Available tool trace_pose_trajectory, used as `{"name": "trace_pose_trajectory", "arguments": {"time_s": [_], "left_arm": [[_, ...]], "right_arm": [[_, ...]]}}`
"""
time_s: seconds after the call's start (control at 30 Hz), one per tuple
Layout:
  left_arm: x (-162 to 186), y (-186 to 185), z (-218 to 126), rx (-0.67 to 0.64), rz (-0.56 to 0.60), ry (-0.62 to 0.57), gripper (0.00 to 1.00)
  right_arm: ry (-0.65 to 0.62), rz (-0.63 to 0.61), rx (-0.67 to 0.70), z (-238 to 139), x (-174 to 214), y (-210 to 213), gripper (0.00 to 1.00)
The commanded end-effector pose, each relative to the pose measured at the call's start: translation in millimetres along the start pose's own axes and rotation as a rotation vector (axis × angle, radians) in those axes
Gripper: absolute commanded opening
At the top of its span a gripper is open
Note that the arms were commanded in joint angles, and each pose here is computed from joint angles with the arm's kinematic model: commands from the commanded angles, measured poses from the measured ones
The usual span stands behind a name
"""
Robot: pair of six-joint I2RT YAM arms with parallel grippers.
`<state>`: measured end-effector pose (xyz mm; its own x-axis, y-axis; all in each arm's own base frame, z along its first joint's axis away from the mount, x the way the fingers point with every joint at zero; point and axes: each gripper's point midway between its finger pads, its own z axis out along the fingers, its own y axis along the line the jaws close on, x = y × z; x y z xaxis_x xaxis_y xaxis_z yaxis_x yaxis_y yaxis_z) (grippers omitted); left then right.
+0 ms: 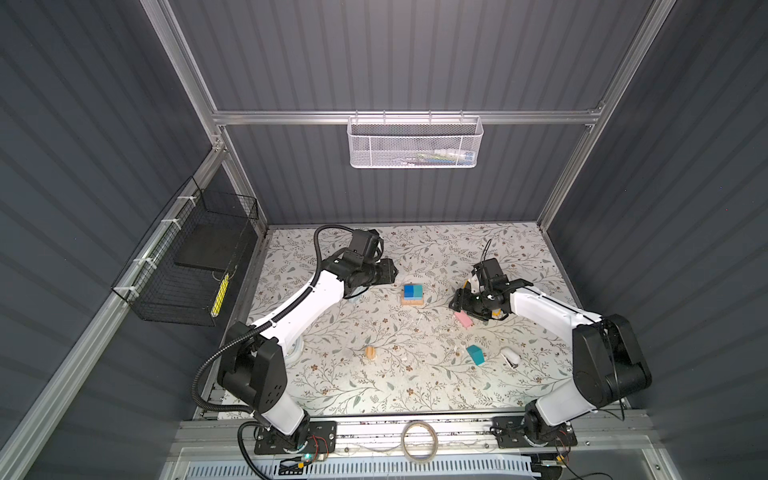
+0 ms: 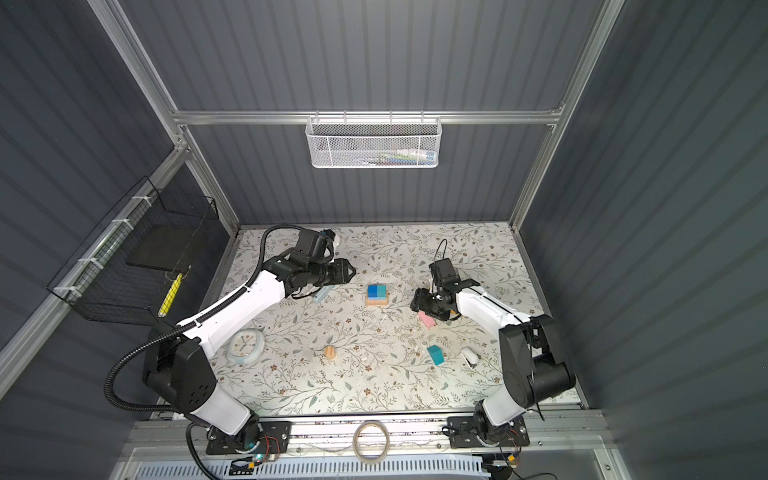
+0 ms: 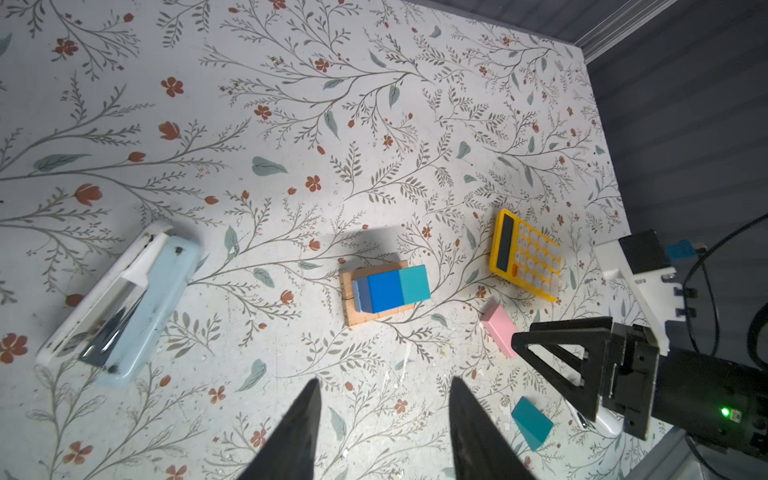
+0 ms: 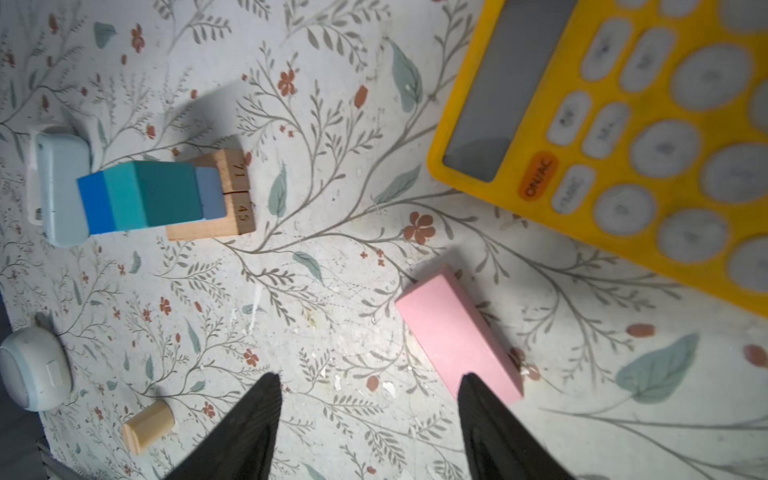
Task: Build the wood block tower
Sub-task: 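Raise both grippers off the stack and move the right gripper toward the pink block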
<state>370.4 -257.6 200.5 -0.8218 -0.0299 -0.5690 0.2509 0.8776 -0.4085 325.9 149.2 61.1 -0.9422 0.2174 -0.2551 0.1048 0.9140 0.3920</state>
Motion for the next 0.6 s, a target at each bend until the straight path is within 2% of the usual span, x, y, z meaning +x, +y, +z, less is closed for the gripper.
{"name": "trace_pose_trajectory", "arguments": {"time_s": [0.0, 0.43, 0.57], "left_arm": [[-0.3, 0.1, -12.4, -0.013, 0.026, -0.016, 0.50], [3.3, -0.1, -4.0, -0.006, 0.024, 0.007, 0.50], [3.8, -0.4, -1.9, -0.003, 0.021, 0.012, 0.50]], "right_arm": [[0.029, -0.007, 0.054, 8.0, 9.4, -16.4, 0.73], [0.054, -0.030, 0.121, 20.5, 2.8, -27.1, 0.75], [0.077, -0.024, 0.105, 25.8, 5.7, -24.9, 0.70]]}}
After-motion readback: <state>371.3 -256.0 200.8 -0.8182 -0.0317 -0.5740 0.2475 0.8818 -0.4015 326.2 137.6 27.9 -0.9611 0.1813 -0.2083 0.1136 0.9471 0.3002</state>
